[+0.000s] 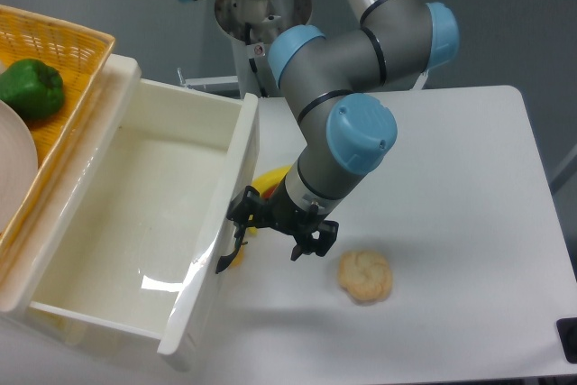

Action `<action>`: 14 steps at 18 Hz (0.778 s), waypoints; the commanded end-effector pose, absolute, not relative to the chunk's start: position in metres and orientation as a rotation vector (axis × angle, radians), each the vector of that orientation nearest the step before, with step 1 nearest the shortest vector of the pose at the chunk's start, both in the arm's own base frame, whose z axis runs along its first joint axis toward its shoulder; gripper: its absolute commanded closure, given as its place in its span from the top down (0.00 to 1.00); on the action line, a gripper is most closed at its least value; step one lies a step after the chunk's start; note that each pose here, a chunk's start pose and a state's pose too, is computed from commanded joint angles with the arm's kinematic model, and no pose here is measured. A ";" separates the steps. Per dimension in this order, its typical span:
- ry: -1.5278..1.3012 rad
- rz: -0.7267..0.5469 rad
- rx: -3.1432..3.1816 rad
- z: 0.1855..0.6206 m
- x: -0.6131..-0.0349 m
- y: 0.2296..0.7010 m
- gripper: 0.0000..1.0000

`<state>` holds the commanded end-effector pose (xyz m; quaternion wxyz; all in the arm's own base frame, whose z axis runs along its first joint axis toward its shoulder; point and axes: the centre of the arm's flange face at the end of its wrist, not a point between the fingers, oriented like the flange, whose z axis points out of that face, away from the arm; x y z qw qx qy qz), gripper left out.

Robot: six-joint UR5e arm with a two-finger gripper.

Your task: Slide the top white drawer open

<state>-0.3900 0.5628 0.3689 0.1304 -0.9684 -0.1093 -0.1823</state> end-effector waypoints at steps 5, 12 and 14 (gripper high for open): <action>-0.293 -0.468 -2.792 0.380 -0.405 0.558 1.00; -0.031 -0.239 -2.944 0.358 -0.425 0.543 1.00; 0.107 -0.184 -3.021 0.342 -0.434 0.536 1.00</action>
